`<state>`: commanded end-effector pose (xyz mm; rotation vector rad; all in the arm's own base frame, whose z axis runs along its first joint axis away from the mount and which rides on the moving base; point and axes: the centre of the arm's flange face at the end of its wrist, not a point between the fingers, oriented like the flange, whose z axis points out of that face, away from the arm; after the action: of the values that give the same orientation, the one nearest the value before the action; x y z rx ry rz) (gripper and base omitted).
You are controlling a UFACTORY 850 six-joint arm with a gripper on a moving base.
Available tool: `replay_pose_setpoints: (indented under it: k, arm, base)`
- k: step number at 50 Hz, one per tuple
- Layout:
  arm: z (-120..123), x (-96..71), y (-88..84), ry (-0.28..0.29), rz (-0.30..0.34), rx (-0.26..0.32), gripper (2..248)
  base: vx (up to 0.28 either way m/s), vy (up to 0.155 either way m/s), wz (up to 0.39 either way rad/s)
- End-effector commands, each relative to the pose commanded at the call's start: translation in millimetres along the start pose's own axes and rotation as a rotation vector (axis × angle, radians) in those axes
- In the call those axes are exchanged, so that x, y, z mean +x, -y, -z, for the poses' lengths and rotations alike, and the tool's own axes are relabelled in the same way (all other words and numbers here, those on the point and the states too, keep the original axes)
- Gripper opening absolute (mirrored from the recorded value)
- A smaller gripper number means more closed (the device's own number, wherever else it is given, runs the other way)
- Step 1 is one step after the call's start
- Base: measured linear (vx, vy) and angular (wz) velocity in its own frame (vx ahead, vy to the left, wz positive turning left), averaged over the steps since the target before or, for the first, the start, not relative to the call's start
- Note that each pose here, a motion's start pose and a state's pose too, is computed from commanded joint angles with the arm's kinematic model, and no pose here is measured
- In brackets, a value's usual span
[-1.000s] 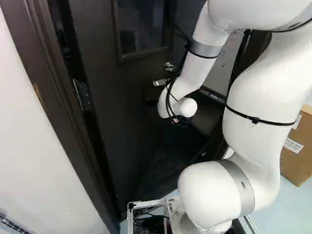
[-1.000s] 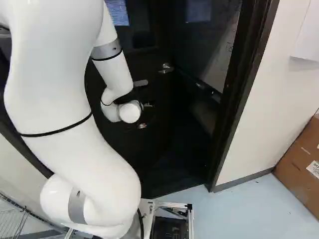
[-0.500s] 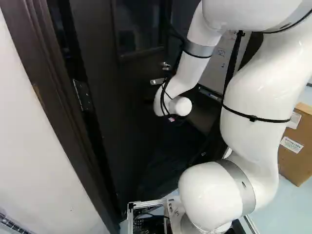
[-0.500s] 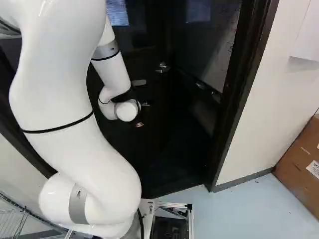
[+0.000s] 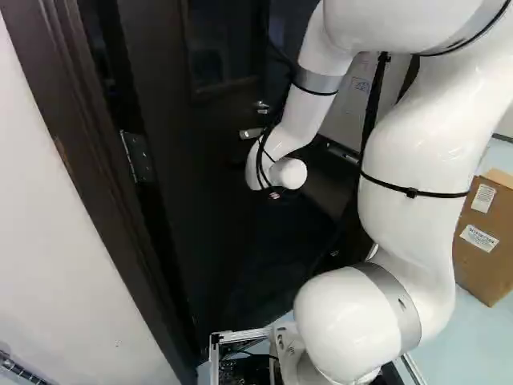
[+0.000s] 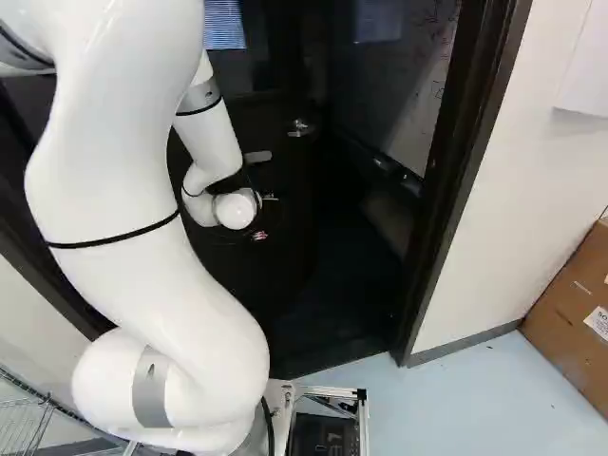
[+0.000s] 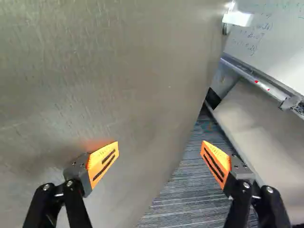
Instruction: Open the door and move inside
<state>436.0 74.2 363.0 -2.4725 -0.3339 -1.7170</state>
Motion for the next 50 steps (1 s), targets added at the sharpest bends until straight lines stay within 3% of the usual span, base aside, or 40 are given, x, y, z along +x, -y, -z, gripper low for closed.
replay_pose_setpoints:
  k: [50]
  arm:
    - [-27.1,10.1,43.4,-0.013,0.011,0.066,247]
  base:
    - [0.000,0.000,0.000]
